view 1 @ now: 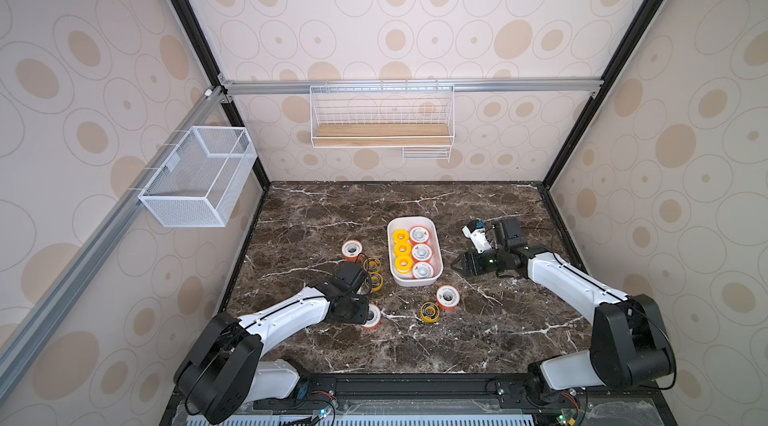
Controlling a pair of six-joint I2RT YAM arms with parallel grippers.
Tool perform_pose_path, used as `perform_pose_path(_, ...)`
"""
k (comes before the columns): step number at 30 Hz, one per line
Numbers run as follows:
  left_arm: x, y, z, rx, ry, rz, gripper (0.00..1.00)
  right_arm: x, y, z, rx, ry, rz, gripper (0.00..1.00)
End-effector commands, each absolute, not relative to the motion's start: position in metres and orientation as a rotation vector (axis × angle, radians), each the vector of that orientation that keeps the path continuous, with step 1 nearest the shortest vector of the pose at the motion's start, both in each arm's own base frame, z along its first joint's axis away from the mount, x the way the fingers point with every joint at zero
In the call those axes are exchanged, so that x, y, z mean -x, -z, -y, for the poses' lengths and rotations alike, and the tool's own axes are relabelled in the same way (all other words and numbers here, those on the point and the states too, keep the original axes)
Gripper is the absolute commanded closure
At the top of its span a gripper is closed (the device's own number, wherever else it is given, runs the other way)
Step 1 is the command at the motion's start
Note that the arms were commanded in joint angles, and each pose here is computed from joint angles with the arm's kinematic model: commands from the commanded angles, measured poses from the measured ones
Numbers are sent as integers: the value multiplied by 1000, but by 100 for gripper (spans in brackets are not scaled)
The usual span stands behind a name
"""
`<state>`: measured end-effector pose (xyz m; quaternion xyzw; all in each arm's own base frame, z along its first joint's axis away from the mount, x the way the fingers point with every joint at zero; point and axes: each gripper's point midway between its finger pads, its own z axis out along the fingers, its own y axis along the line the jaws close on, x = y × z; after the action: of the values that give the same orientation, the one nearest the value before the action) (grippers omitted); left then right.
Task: Put the sealing tape into the storage box
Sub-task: Pick up the sealing tape at the center of the board.
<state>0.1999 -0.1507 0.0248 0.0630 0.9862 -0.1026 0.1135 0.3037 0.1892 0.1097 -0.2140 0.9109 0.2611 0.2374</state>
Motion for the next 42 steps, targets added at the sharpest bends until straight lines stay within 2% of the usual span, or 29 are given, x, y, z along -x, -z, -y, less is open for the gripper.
perform_pose_path(1, -208, -31, 143, -202, 193, -2872, 62, -302, -104, -190, 580, -743, -2520, 24)
perform_pose_path(14, -213, -20, 136, -180, 94, -2880, 64, -297, -95, -203, 610, -864, -2528, 24)
perform_pose_path(18, -215, -24, 136, -171, 104, -2861, 73, -298, -93, -209, 620, -907, -2528, 24)
perform_pose_path(22, -218, -37, 137, -166, 117, -2827, 77, -303, -94, -212, 621, -926, -2519, 26)
perform_pose_path(32, -246, -96, 148, -172, 154, -2689, 77, -318, -92, -227, 612, -1018, -2514, 35)
perform_pose_path(42, -283, -153, 183, -253, 273, -2605, 76, -323, -90, -238, 626, -1103, -2515, 51)
